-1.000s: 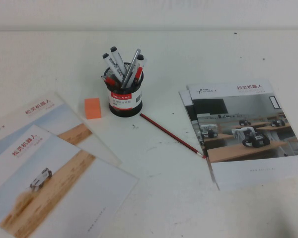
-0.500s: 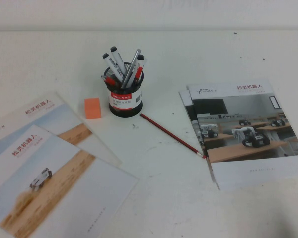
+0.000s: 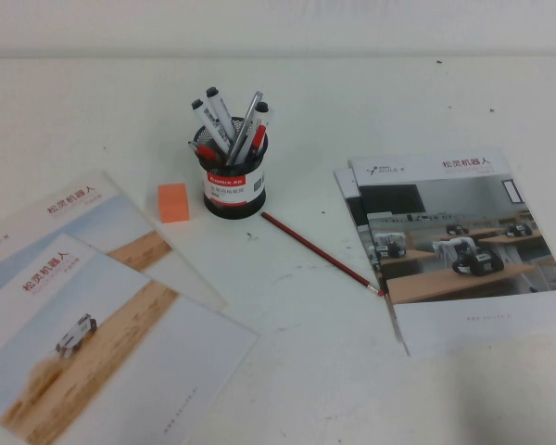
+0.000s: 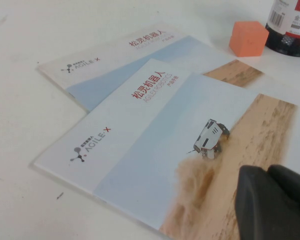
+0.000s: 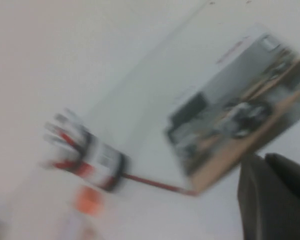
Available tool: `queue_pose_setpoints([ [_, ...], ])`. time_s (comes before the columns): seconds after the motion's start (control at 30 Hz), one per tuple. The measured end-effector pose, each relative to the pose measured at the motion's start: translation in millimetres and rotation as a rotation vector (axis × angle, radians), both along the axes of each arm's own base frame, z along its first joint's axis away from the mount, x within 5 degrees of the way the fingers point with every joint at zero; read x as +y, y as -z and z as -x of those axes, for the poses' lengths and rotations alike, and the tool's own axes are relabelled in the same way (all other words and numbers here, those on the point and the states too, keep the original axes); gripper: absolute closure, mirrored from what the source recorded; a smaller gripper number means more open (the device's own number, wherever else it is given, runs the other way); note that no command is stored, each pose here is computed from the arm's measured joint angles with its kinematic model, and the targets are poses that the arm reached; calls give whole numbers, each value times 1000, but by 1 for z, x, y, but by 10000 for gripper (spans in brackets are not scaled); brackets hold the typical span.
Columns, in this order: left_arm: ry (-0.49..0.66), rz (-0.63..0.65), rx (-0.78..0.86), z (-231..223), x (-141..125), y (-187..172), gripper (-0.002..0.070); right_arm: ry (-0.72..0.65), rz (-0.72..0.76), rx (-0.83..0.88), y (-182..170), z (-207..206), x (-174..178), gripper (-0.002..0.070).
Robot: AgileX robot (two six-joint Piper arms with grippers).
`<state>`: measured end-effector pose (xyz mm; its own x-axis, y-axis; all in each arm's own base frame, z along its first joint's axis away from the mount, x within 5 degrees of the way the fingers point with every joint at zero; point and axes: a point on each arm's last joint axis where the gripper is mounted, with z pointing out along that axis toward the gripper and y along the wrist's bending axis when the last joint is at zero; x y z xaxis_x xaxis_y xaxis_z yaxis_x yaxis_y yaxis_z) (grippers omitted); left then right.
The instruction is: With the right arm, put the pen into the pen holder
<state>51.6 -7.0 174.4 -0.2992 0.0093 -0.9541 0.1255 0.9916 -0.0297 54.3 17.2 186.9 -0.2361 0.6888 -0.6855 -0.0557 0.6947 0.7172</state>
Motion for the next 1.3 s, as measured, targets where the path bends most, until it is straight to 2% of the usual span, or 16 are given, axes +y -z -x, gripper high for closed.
queue_pose_setpoints([
  [0.1, 0, 0, 0, 0, 0, 0, 676, -2, -256, -2, -5, 0, 2, 696],
  [0.17, 0, 0, 0, 0, 0, 0, 676, 1, -324, -4, -7, 0, 2, 696],
  [0.43, 0, 0, 0, 0, 0, 0, 676, -15, -302, -2, -7, 0, 4, 696],
  [0.7, 0, 0, 0, 0, 0, 0, 676, -79, -133, -17, -8, 2, 8, 696],
  [0.87, 0, 0, 0, 0, 0, 0, 676, -148, 70, -129, -51, 9, 12, 696],
  [0.93, 0, 0, 0, 0, 0, 0, 676, -189, 217, -144, -74, 8, 15, 696],
  [1.13, 0, 0, 0, 0, 0, 0, 676, -332, 491, 3, -113, -20, 21, 696],
  [1.3, 0, 0, 0, 0, 0, 0, 676, -487, 589, 140, -120, -55, 27, 696],
])
